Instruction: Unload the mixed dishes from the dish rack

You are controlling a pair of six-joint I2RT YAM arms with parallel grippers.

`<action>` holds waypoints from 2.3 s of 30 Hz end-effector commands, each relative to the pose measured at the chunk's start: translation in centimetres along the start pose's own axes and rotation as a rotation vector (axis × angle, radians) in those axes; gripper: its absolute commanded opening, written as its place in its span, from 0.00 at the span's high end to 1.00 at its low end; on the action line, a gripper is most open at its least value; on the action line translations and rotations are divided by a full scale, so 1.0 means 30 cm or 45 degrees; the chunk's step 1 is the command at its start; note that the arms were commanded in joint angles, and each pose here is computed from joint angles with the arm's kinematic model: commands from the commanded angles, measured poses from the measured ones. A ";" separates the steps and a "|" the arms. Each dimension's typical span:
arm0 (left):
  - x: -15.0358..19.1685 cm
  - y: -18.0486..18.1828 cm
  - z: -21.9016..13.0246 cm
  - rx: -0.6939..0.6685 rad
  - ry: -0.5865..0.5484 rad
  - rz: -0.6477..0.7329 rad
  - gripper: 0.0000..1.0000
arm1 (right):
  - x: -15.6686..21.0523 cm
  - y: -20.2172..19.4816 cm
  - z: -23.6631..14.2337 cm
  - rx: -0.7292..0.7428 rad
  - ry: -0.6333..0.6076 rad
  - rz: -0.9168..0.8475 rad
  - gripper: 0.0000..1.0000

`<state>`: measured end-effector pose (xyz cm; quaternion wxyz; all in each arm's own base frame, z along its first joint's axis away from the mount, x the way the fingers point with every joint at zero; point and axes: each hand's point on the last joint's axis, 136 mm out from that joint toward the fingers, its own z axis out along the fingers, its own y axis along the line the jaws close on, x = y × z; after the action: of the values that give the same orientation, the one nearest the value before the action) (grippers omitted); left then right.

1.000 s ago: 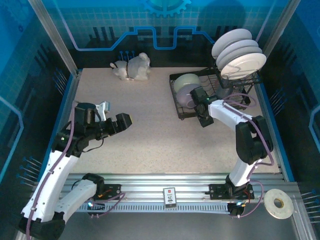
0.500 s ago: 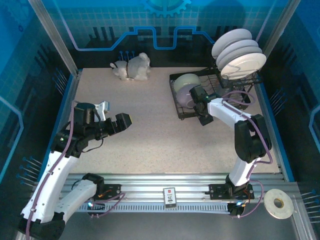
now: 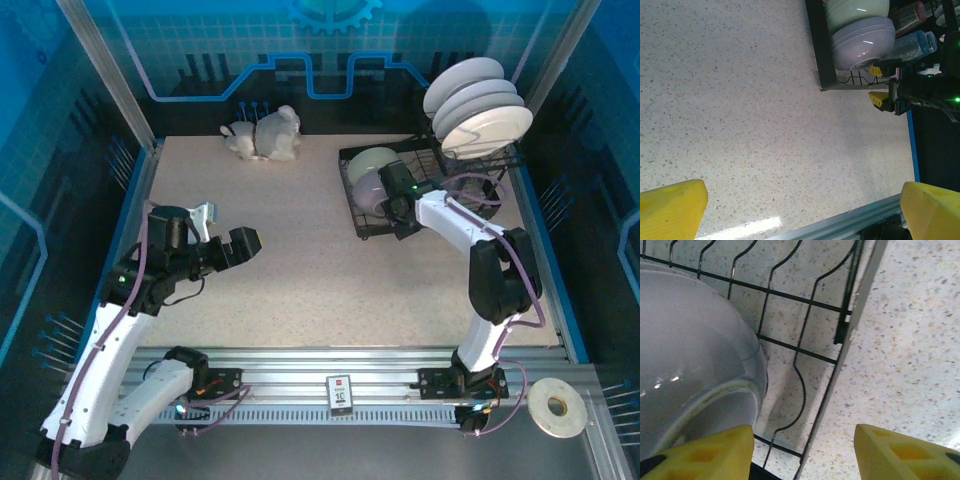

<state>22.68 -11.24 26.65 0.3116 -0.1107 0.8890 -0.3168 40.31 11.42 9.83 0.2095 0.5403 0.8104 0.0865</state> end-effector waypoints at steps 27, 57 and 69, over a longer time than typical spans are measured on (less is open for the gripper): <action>-0.042 -0.010 -0.049 -0.032 -0.095 0.072 0.01 | 0.051 -0.114 0.113 0.189 0.070 -0.059 0.69; -0.128 0.050 0.111 -0.120 -0.125 0.023 0.01 | 0.222 -0.270 0.056 0.218 0.298 -0.911 1.00; -0.121 0.082 0.154 -0.177 -0.061 0.126 0.01 | 0.478 -0.336 0.007 0.028 0.454 -1.266 1.00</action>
<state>28.11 -10.13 24.10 0.3334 -0.1227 0.9012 -0.2483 34.09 14.88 6.14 0.1868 0.2770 0.9419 0.0356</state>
